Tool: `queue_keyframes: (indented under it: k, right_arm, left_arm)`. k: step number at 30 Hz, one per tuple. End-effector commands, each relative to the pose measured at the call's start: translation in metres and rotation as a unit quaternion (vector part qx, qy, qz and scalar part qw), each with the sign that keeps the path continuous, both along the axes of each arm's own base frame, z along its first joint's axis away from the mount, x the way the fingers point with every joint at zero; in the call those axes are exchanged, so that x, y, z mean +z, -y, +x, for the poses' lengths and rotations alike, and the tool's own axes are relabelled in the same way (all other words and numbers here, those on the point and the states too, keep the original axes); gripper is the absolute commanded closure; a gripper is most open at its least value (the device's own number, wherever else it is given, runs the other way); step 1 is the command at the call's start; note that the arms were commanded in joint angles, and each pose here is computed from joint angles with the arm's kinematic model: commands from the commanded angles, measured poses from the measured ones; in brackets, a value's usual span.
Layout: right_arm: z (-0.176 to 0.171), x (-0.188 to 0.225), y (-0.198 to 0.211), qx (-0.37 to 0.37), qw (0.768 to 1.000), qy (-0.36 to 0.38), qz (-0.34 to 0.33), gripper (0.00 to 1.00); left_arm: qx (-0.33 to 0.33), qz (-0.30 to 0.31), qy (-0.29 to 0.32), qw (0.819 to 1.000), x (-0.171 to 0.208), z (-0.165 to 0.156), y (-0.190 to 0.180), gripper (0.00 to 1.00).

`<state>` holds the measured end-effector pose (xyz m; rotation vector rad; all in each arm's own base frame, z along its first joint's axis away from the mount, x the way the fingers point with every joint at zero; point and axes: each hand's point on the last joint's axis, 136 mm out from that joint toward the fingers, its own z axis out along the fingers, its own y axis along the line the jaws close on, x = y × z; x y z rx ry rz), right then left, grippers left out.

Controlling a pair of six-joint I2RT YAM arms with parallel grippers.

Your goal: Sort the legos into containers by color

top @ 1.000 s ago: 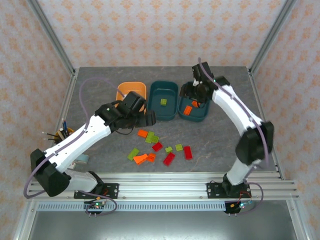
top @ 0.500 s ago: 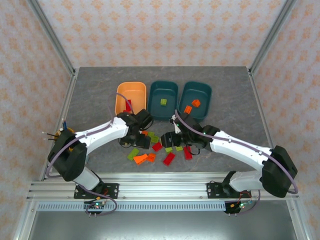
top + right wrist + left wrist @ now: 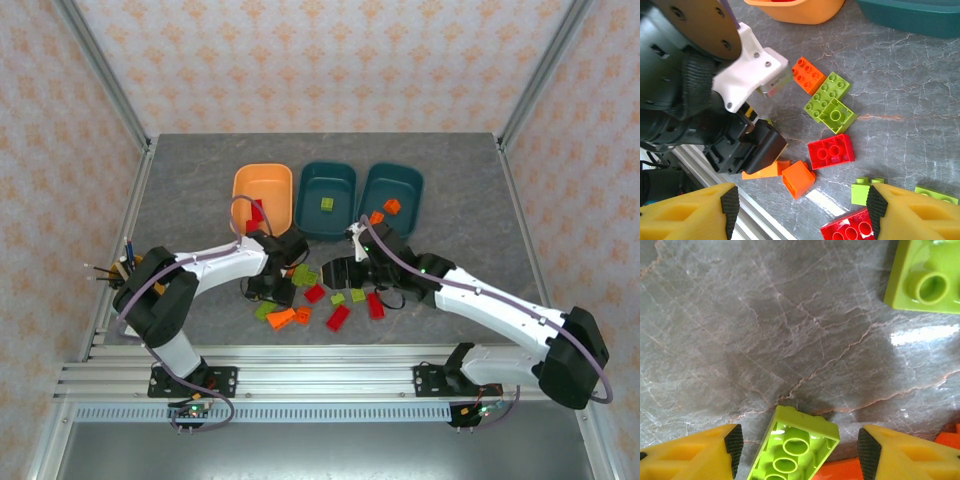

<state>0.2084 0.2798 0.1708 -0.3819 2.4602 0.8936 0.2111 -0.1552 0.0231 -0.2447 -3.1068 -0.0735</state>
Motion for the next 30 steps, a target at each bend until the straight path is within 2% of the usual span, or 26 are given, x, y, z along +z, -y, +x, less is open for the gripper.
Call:
queue_keyframes:
  k: [1,15,18,24,26,30]
  right_arm:
    - [0.002,0.007,0.001,-0.012,1.0,0.009,0.009,0.3]
    - [0.004,0.005,-0.003,-0.009,1.0,0.004,0.004,0.3]
    - [0.005,-0.001,-0.004,-0.007,1.0,-0.002,-0.003,0.3]
    - [0.004,-0.004,-0.002,-0.006,1.0,-0.006,-0.012,0.3]
    - [0.004,-0.004,-0.002,-0.005,1.0,-0.005,-0.014,0.3]
    - [0.006,-0.005,-0.003,-0.005,1.0,-0.004,-0.016,0.3]
  left_arm:
    - [0.005,0.027,-0.006,1.0,-0.011,-0.004,-0.013,0.4]
    - [0.051,0.056,-0.003,0.997,-0.013,-0.01,-0.054,0.57]
    - [0.062,0.059,-0.007,0.996,-0.013,-0.013,-0.059,0.56]
    - [0.106,0.038,-0.023,0.993,-0.01,-0.022,-0.053,0.43]
    - [0.123,0.029,-0.027,0.992,-0.011,-0.026,-0.051,0.43]
    - [0.132,0.017,-0.036,0.99,-0.014,-0.032,-0.049,0.49]
